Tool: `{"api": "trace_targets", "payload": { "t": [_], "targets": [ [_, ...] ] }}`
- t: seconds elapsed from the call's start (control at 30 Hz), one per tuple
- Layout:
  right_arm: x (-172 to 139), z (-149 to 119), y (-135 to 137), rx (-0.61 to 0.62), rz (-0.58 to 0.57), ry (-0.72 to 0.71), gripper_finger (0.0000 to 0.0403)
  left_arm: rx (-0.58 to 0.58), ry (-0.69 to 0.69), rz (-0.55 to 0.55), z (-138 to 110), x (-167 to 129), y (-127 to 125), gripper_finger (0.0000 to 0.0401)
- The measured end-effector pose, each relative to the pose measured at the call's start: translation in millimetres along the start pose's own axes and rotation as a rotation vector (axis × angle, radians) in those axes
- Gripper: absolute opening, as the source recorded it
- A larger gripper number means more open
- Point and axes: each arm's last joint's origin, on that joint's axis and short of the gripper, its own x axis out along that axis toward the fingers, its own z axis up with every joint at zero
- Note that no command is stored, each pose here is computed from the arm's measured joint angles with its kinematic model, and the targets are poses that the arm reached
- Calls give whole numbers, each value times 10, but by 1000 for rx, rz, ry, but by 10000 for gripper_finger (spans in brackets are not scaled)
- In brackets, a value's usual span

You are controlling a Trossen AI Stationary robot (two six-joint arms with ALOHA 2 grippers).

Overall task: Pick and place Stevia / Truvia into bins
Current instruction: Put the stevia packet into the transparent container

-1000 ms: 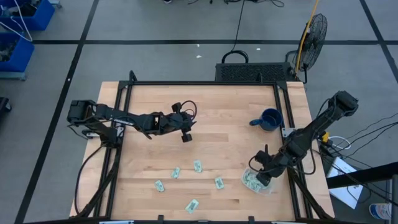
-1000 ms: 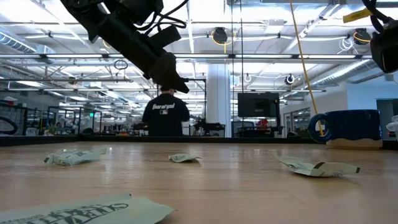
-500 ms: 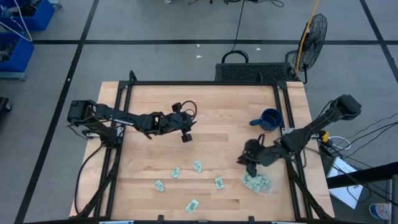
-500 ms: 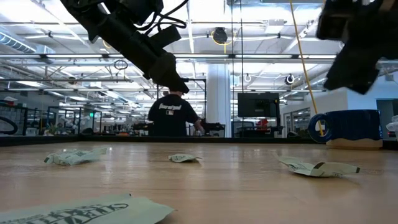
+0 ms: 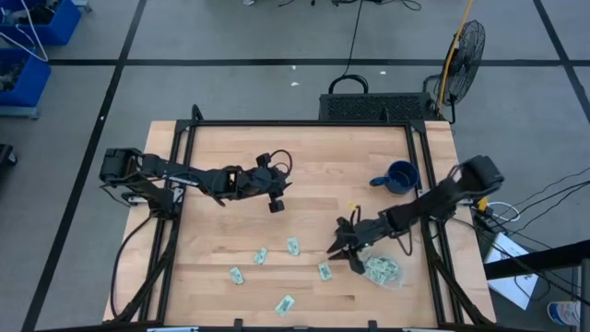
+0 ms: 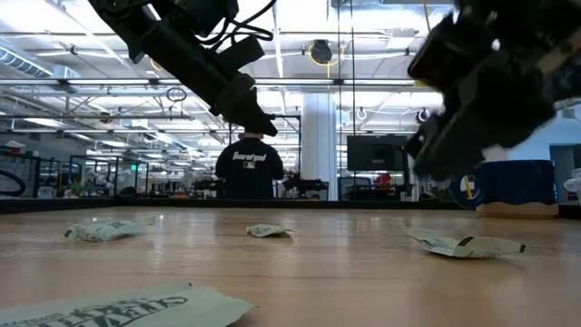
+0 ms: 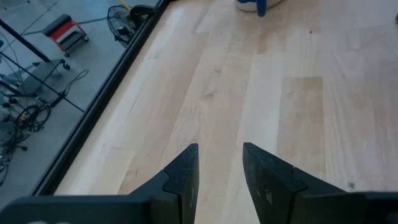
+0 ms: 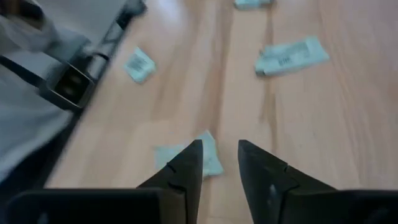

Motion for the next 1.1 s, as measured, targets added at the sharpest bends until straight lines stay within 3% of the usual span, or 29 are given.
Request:
{"api": "trace_targets", "payload": {
  "t": [0.4, 0.63, 0.77, 0.97, 1.1],
  "targets": [
    [424, -122, -25, -76, 22, 68, 128, 6, 9, -1, -9, 0, -1, 131],
    [485, -193, -38, -99, 21, 117, 132, 9, 27, -3, -28, -1, -3, 131],
    [483, -209, -46, -174, 19, 133, 103, 10, 29, -4, -30, -1, -3, 131],
    [484, -211, -48, -201, 58, 145, 16, 10, 29, -3, -30, -1, -3, 131],
    [443, -179, -29, -193, 92, 157, 9, 17, 29, -4, -30, -2, -5, 131]
  ]
}}
